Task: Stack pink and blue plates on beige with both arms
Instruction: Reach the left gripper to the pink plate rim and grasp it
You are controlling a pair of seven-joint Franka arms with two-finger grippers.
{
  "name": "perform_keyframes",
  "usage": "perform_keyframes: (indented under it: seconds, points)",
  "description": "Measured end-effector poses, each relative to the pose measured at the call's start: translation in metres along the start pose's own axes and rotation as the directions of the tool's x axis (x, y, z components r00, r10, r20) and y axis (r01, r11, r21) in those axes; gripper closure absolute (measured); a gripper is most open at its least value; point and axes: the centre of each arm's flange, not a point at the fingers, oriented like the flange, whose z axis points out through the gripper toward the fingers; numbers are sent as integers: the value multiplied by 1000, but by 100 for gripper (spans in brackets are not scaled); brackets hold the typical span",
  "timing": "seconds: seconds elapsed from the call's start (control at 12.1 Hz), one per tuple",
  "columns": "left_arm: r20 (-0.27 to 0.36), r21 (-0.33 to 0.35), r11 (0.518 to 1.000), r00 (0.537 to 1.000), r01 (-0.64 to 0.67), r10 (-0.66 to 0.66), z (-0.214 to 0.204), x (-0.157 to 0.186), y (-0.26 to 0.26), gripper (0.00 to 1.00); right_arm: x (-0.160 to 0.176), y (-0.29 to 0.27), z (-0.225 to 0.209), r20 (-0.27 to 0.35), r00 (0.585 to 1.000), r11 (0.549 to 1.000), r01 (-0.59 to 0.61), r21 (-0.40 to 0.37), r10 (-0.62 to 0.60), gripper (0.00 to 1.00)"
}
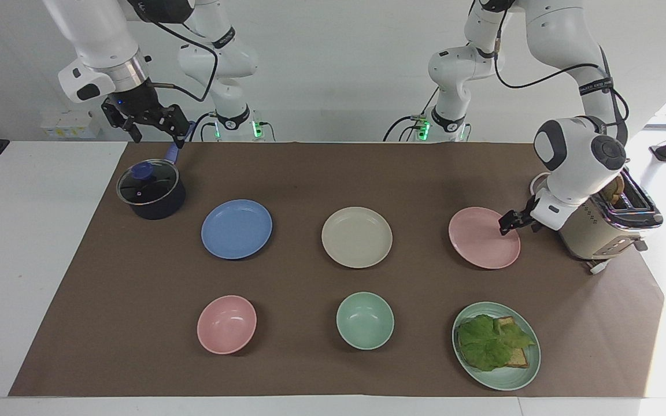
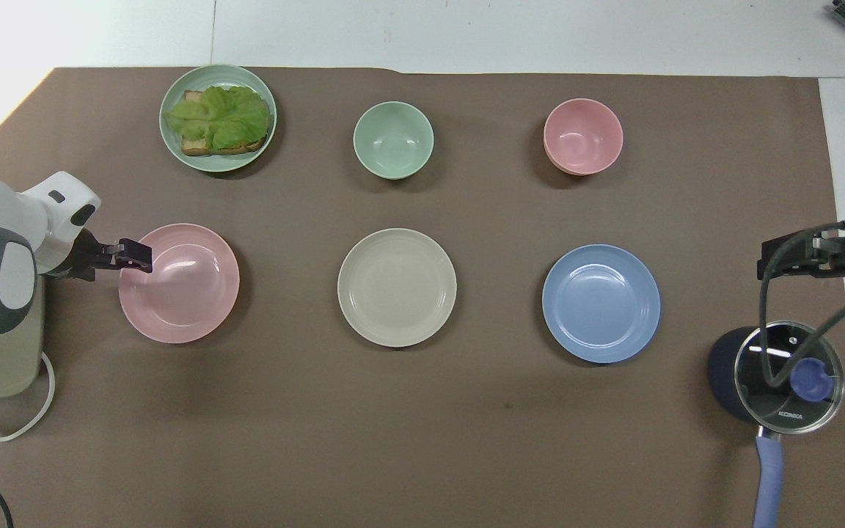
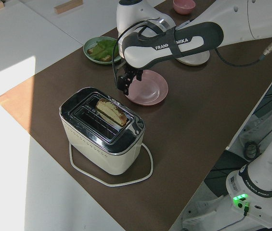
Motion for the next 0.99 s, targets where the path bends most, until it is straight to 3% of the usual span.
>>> perform_keyframes:
  seconds: [0.49,0.99]
  points:
    - [65,3,1000,997,31,-31,29,-21,-8,0,0,1,0,0,1000,1000,2,0,-2,0]
    - [71,4,1000,997,18,-19,26,-23,-1,86,1,3,0,0,1000,1000,-2,1,2,0]
